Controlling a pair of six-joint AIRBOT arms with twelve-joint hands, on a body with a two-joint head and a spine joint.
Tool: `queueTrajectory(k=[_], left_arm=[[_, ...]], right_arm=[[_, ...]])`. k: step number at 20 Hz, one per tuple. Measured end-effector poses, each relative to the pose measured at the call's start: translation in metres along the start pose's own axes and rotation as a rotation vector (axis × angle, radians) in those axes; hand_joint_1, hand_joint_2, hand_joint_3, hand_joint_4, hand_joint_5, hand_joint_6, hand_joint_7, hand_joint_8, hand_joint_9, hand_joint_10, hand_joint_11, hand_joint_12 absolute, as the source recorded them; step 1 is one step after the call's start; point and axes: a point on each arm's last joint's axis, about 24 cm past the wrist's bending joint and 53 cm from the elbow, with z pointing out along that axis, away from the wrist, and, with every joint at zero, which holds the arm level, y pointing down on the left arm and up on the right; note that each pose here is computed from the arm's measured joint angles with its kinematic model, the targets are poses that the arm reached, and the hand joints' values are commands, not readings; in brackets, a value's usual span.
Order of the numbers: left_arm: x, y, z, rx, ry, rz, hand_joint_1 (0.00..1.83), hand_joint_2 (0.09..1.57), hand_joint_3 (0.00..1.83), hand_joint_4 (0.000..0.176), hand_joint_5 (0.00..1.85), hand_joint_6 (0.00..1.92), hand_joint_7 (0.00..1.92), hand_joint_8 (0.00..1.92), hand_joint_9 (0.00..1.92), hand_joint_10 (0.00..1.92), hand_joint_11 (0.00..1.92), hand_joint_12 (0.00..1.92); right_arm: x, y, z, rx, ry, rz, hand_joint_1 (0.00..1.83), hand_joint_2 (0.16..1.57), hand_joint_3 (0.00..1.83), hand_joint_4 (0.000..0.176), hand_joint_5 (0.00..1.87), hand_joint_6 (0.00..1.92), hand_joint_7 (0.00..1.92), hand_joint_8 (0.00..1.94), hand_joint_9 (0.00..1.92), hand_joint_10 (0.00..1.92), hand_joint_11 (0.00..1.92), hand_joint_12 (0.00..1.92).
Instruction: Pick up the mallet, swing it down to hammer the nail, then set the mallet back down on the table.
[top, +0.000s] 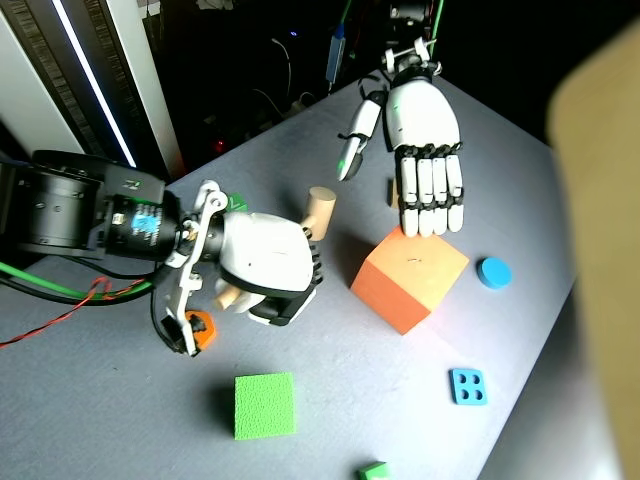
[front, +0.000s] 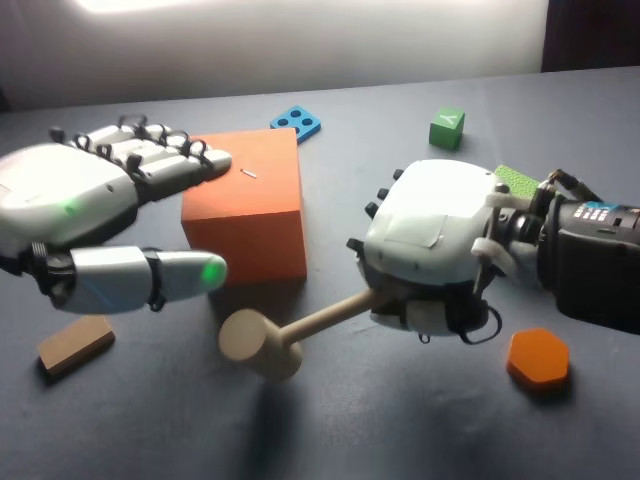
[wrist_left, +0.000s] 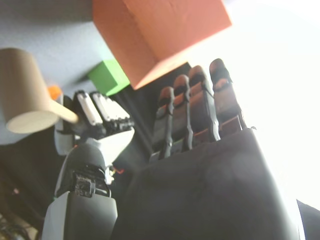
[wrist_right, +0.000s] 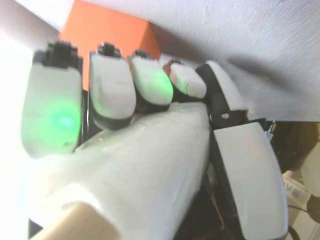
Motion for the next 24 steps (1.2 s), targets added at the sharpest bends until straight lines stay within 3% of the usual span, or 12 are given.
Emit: queueTrajectory(k=[1, 2, 3, 6, 7, 8, 10, 13, 14, 17, 20, 24], left_arm=[[-0.005, -0.003, -0.001, 0.003, -0.008, 0.002, 0.0, 1.23, 0.0, 0.0, 0.13, 0.0, 0.14, 0.0, 0.13, 0.0, 0.02, 0.2], [-0.006, -0.005, -0.003, 0.003, -0.005, 0.003, 0.0, 1.23, 0.0, 0.0, 0.14, 0.0, 0.14, 0.0, 0.13, 0.0, 0.02, 0.2], [-0.006, -0.008, -0.004, 0.006, 0.001, 0.016, 0.0, 1.23, 0.0, 0.0, 0.14, 0.01, 0.15, 0.01, 0.14, 0.01, 0.03, 0.2], [-0.009, -0.015, -0.011, 0.01, 0.014, 0.038, 0.0, 1.23, 0.0, 0.0, 0.13, 0.0, 0.15, 0.0, 0.14, 0.0, 0.02, 0.2], [-0.011, -0.017, -0.014, 0.01, 0.015, 0.045, 0.0, 1.23, 0.0, 0.0, 0.13, 0.0, 0.15, 0.0, 0.14, 0.0, 0.03, 0.2], [-0.012, -0.018, -0.016, 0.008, 0.014, 0.046, 0.0, 1.23, 0.0, 0.0, 0.13, 0.0, 0.15, 0.0, 0.14, 0.0, 0.02, 0.2], [-0.011, -0.022, -0.018, 0.015, 0.021, 0.051, 0.0, 1.23, 0.0, 0.0, 0.14, 0.0, 0.16, 0.0, 0.14, 0.0, 0.02, 0.2], [-0.011, -0.036, -0.016, 0.057, 0.047, 0.067, 0.0, 1.23, 0.0, 0.0, 0.14, 0.0, 0.15, 0.0, 0.14, 0.0, 0.03, 0.21], [-0.012, -0.039, -0.015, 0.066, 0.051, 0.079, 0.0, 1.23, 0.0, 0.0, 0.14, 0.0, 0.15, 0.0, 0.14, 0.0, 0.03, 0.21], [-0.014, -0.041, -0.014, 0.066, 0.051, 0.077, 0.0, 1.23, 0.0, 0.0, 0.13, 0.0, 0.16, 0.01, 0.15, 0.01, 0.02, 0.2], [-0.018, -0.039, -0.013, 0.052, 0.05, 0.08, 0.0, 1.23, 0.0, 0.0, 0.15, 0.01, 0.16, 0.01, 0.16, 0.01, 0.03, 0.21], [-0.024, -0.044, -0.015, 0.054, 0.042, 0.096, 0.0, 1.23, 0.0, 0.0, 0.14, 0.0, 0.16, 0.01, 0.16, 0.01, 0.03, 0.21]], right_arm=[[0.003, -0.004, 0.0, 0.0, 0.004, 0.002, 0.48, 1.35, 0.0, 0.173, 1.08, 1.92, 1.2, 1.94, 1.28, 1.92, 1.38, 1.92], [0.007, -0.005, 0.002, -0.001, 0.013, 0.002, 0.44, 1.34, 0.0, 0.109, 1.04, 1.92, 1.16, 1.94, 1.22, 1.92, 1.32, 1.92], [0.014, -0.003, 0.003, -0.006, 0.025, -0.005, 0.47, 1.29, 0.0, 0.0, 0.98, 1.92, 1.1, 1.94, 1.12, 1.92, 1.22, 1.92], [0.022, 0.002, 0.006, -0.017, 0.038, -0.011, 0.35, 1.31, 0.01, 0.0, 0.73, 1.92, 0.84, 1.94, 0.85, 1.92, 0.87, 1.92], [0.023, 0.001, 0.005, -0.018, 0.03, -0.023, 0.32, 1.31, 0.0, 0.0, 0.71, 1.82, 0.81, 1.89, 0.8, 1.92, 0.8, 1.92], [0.025, 0.001, 0.005, -0.017, 0.028, -0.027, 0.34, 1.28, 0.0, 0.0, 0.81, 1.36, 0.91, 1.48, 0.85, 1.61, 0.76, 1.71], [0.026, 0.002, 0.005, -0.019, 0.024, -0.027, 0.43, 1.24, 0.0, 0.0, 0.98, 0.75, 1.08, 0.95, 0.97, 1.2, 0.78, 1.48], [0.026, 0.002, 0.005, -0.019, 0.018, -0.027, 0.5, 1.14, 0.0, 0.0, 1.04, 0.3, 1.09, 0.51, 0.97, 0.81, 0.76, 1.24], [0.024, 0.002, 0.005, -0.02, 0.012, -0.026, 0.49, 1.13, 0.0, 0.0, 1.06, 0.17, 1.12, 0.31, 1.01, 0.6, 0.76, 1.14], [0.024, 0.0, 0.004, -0.017, 0.011, -0.026, 0.49, 1.11, 0.0, 0.0, 1.04, 0.01, 1.17, 0.05, 1.12, 0.19, 0.82, 0.87], [0.017, -0.008, -0.005, 0.002, 0.0, -0.012, 0.5, 1.08, 0.0, 0.0, 0.99, 0.0, 1.13, 0.0, 1.15, 0.05, 0.86, 0.84], [-0.014, -0.016, -0.02, 0.019, -0.066, 0.034, 0.35, 1.1, 0.0, 0.0, 0.76, 0.0, 0.87, 0.0, 0.85, 0.0, 0.49, 0.96]])
